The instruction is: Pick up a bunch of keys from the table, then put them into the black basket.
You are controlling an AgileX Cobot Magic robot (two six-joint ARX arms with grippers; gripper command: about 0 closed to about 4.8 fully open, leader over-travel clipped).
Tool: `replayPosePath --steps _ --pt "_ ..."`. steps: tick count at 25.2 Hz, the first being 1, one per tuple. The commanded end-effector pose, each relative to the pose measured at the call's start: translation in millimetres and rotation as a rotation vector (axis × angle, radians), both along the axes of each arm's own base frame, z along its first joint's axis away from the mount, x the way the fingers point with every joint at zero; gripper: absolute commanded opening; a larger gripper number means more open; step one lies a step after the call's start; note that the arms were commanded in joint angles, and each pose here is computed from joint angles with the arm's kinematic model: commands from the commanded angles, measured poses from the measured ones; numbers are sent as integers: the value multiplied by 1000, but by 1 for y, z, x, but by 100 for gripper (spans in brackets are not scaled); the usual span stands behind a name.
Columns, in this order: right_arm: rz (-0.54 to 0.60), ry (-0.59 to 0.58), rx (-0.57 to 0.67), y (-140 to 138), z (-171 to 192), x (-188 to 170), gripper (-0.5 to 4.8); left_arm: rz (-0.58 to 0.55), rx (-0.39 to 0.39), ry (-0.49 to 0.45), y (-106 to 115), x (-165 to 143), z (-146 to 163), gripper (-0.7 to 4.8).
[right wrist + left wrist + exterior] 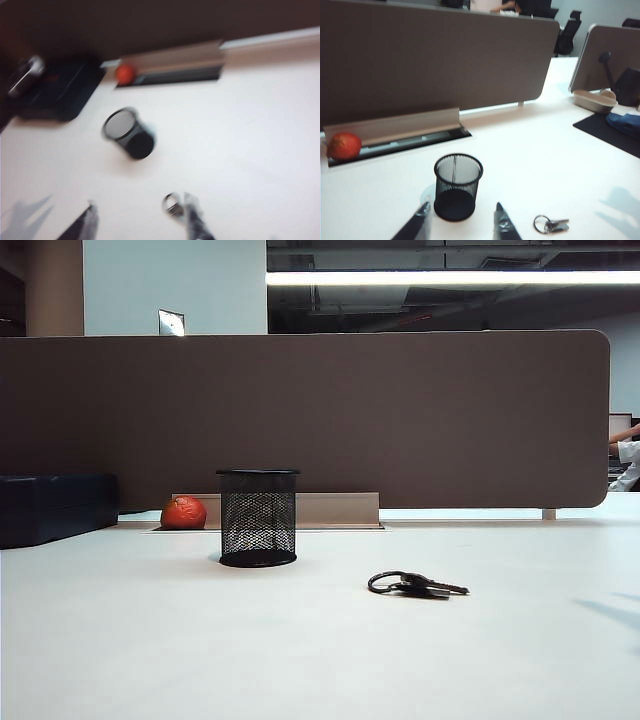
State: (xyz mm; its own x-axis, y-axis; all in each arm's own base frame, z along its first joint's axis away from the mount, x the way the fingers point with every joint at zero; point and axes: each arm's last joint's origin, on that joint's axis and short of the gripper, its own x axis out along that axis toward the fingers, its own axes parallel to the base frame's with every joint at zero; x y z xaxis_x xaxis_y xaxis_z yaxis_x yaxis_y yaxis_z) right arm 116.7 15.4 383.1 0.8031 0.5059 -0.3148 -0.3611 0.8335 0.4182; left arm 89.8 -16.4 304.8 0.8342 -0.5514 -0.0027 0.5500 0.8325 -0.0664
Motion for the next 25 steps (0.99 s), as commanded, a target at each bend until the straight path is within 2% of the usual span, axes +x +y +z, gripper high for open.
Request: replayPosePath --steps 1,2,3,4,9,12,17,23,25 --pt "90 113 65 3 -5 25 380 -36 -3 32 -1 8 0 220" --pt "122 176 83 4 -12 35 452 -41 -3 51 -1 11 -2 303" --pt "141 228 96 5 -17 42 479 -48 -4 62 -1 13 -3 357" --pt "174 298 115 6 -25 50 479 -56 -4 81 -1 17 -4 409" --pt "257 460 98 20 -48 75 479 -59 -5 121 -2 25 -8 409" --pt "332 570 32 47 -71 96 479 -73 -6 145 -2 29 -10 409" --pt "358 613 -122 79 -98 116 479 -144 -9 174 -4 34 -13 409" --pt "369 606 -165 99 -119 138 479 -151 -11 204 -4 39 -17 409" --pt "340 597 -204 105 -131 148 479 -154 -11 203 -4 39 -17 409"
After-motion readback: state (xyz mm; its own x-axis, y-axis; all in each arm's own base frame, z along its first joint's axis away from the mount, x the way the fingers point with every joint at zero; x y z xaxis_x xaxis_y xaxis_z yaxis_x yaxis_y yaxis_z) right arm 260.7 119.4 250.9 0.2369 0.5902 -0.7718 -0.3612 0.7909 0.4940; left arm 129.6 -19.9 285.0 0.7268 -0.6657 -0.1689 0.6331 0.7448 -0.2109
